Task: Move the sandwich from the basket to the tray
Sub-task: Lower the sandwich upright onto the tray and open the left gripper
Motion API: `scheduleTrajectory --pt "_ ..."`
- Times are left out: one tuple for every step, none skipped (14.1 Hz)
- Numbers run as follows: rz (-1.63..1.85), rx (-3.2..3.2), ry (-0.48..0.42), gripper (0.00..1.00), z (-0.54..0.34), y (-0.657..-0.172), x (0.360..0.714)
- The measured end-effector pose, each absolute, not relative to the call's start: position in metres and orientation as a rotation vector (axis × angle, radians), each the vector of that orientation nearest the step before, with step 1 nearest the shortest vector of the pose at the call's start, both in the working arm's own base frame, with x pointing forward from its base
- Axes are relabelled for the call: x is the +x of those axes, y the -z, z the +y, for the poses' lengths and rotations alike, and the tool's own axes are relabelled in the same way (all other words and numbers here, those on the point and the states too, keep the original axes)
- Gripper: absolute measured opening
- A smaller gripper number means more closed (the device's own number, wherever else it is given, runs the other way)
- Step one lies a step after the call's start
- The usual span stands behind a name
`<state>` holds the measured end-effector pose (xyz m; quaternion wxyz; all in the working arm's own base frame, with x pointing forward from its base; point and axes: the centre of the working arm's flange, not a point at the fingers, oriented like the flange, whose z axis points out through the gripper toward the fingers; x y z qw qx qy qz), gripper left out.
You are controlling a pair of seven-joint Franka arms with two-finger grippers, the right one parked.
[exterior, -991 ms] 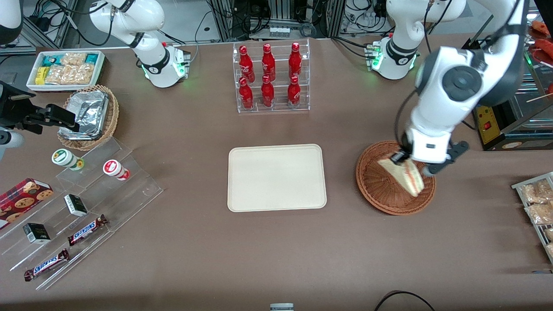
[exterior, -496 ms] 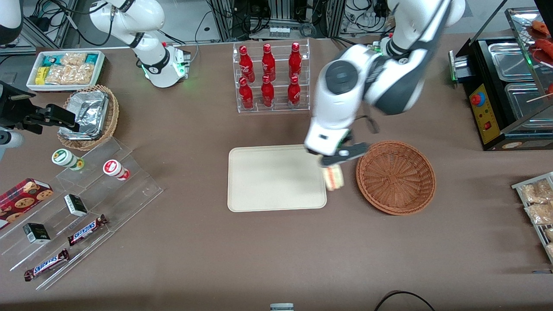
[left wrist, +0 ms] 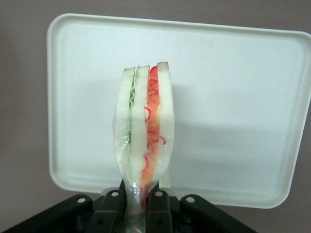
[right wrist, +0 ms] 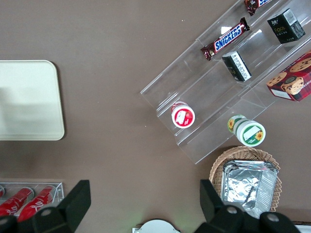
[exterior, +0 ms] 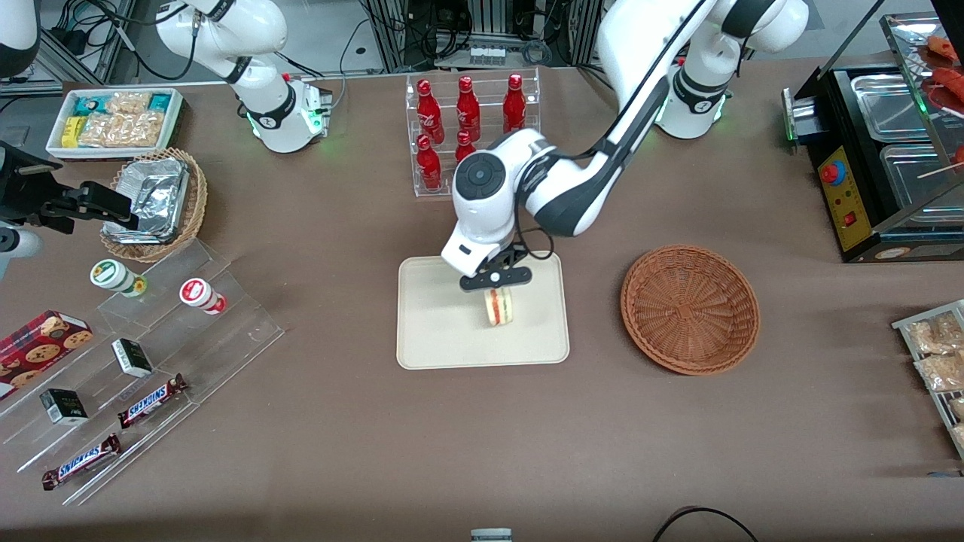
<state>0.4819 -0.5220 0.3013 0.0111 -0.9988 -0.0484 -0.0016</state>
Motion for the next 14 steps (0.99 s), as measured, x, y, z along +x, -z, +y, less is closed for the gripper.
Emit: scheduleTrajectory --pt "-0.113 -3.117 0.038 0.16 -0.53 -0.29 0.478" --pt "-0.085 -3.117 0.057 0.16 -0.536 -0.28 0.474" --pt "-0.065 -3.115 0.06 0.16 -0.541 -0.27 0.47" --pt "-0.049 -3.107 0.055 0.16 -0.543 -0.262 0.466" --pt "-0.038 -3.1 0.049 0.16 -0.544 -0.255 0.464" --pt "-0.033 -3.095 0.042 0.16 -0.544 -0.25 0.463" --pt "-0.031 -3.091 0.038 0.16 -0.544 -0.247 0.463" --pt "-0.032 -3.087 0.033 0.16 -0.543 -0.244 0.464" --pt "-0.033 -3.083 0.029 0.16 -0.542 -0.24 0.464" --pt "-0.033 -3.081 0.025 0.15 -0.542 -0.237 0.464" --pt "-0.034 -3.08 0.025 0.15 -0.542 -0.236 0.464" --pt "-0.033 -3.081 0.026 0.21 -0.543 -0.237 0.464" --pt "-0.03 -3.082 0.028 0.31 -0.544 -0.237 0.463" --pt "-0.026 -3.083 0.028 0.41 -0.545 -0.237 0.462"
